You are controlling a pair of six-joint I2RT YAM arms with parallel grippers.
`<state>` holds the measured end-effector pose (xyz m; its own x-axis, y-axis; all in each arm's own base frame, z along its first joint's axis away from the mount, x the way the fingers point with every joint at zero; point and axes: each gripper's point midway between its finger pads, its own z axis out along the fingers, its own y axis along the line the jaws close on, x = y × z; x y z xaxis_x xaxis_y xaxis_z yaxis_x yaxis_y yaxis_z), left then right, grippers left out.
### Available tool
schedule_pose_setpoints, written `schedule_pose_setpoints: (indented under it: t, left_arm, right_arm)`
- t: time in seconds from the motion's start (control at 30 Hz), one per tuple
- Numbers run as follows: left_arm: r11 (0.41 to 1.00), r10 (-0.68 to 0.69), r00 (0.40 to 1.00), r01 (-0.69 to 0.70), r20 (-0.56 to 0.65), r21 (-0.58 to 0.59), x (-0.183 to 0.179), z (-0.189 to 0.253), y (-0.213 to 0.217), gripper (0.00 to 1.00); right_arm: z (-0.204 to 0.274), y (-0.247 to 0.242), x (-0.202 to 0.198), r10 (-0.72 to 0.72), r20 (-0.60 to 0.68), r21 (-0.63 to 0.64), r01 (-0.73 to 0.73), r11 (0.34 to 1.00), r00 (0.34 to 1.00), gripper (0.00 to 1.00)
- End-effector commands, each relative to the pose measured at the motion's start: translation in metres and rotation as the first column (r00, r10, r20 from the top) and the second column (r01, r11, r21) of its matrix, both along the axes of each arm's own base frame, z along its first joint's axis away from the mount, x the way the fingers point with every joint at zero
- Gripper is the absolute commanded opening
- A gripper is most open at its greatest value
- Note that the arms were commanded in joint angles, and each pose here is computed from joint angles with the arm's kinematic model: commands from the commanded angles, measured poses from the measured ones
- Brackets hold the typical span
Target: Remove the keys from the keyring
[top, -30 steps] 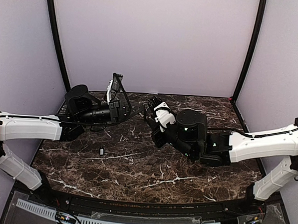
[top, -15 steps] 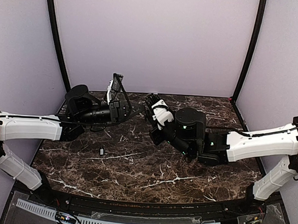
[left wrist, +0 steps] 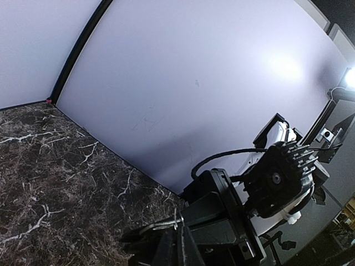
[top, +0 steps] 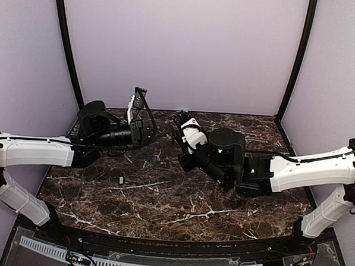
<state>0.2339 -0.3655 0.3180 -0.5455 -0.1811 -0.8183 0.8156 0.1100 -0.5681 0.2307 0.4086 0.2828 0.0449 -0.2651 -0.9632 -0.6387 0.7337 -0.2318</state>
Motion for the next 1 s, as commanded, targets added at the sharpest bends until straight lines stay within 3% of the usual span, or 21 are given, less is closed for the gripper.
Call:
schedule_pose_setpoints:
  t: [0.0, 0.43, 0.8, 0.97]
  left_arm:
    - [0.998, -0.057, 0.997, 0.057, 0.044, -0.017, -0.014, 0.013, 0.000, 0.00]
    - [0.960, -0.271, 0.962, 0.268, 0.032, 0.082, -0.052, 0.002, 0.000, 0.00]
    - [0.928, -0.364, 0.931, 0.360, 0.024, 0.096, -0.068, 0.001, 0.001, 0.00]
    - [0.914, -0.394, 0.919, 0.391, 0.006, 0.113, -0.072, -0.003, 0.001, 0.00]
  right_arm:
    - [0.012, -0.001, -0.004, -0.003, 0.009, 0.043, 0.003, 0.999, 1.000, 0.00]
    - [0.012, 0.011, -0.036, 0.239, 0.030, -0.042, -0.238, 0.970, 0.970, 0.00]
    - [0.025, 0.007, -0.059, 0.426, -0.006, -0.006, -0.426, 0.905, 0.905, 0.00]
    - [0.031, 0.004, -0.059, 0.439, 0.009, -0.008, -0.439, 0.898, 0.898, 0.00]
